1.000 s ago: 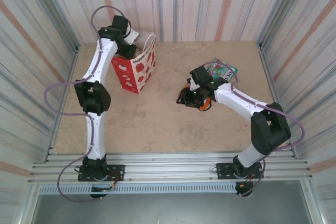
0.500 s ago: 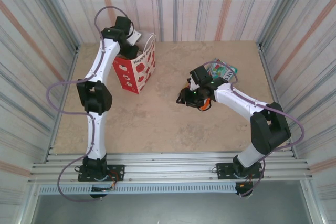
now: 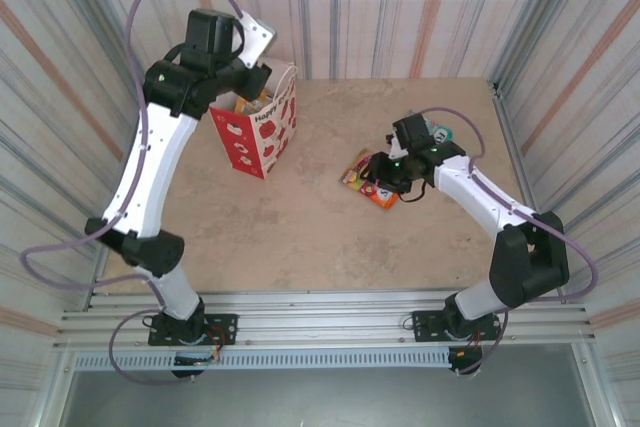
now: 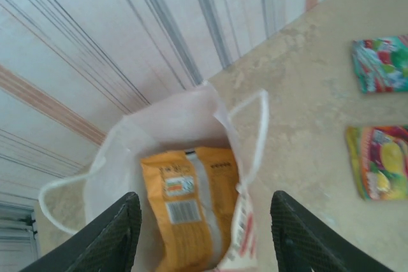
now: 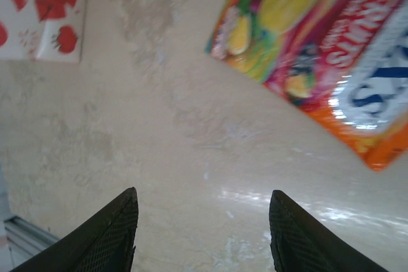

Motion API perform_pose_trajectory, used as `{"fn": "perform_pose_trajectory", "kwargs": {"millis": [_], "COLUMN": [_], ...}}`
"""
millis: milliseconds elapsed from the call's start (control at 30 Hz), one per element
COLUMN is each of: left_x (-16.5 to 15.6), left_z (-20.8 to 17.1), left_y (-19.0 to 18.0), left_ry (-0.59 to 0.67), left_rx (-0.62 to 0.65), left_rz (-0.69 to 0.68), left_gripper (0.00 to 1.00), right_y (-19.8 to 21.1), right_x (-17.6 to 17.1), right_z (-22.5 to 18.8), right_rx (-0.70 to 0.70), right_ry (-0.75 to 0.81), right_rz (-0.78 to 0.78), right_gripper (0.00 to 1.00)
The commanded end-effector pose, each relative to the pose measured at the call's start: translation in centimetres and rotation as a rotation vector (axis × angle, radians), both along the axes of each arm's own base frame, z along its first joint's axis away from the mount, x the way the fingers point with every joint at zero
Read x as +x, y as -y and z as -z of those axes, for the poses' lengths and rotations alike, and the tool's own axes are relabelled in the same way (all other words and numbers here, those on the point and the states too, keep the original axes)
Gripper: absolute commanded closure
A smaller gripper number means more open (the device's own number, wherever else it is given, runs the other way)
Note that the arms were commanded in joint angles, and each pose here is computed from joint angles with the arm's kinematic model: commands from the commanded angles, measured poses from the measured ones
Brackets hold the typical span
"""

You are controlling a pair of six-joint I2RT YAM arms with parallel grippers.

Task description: Place the snacks into the paper bag

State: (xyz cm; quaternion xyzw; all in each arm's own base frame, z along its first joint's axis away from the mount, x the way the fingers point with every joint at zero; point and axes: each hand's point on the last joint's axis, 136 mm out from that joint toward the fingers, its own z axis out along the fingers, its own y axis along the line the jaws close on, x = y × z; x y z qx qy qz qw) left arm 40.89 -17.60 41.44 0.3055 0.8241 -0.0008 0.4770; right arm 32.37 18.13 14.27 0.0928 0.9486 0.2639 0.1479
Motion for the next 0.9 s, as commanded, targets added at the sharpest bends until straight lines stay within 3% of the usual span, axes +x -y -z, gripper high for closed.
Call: {"fn": "perform_pose_trajectory", "kwargs": {"millis": [0,200,433,633,867], "left_x": [-2.2,-7.7,-12.6,-14.5,-14.5], "left_z": [3.5,5.5,10.2,13.6,15.2], "left_y": [0.7,2.0,3.9,4.2,3.2], "left_ry": [-0.109,-0.190,-0.317,-0.400,-0.386], "left_rx": [0.004,-0.138,-0.302,-0.364,-0.289], "left_rz": [0.005,0.076,0.160,0.144,0.123], "left_gripper": [0.43,0.44,0.46,0.47,0.48], "right_y": [3.6,7.3,7.2,6.4,6.0], "right_x": [-1.3,-0.8,0.7,2.7,3.9], "right_z": [2.1,5.4,8.4,10.5,12.4], "right_rx": [-0.038,-0.054,-0.005,0.032,-0.048], "right_ry": [-0.116,-0.209,-0.262,-0.262,-0.276], "right_rz": [0.081,0.193,0.232,0.265,0.271], "right_gripper": [0.44,0.43,0.40,0.35,0.37]}}
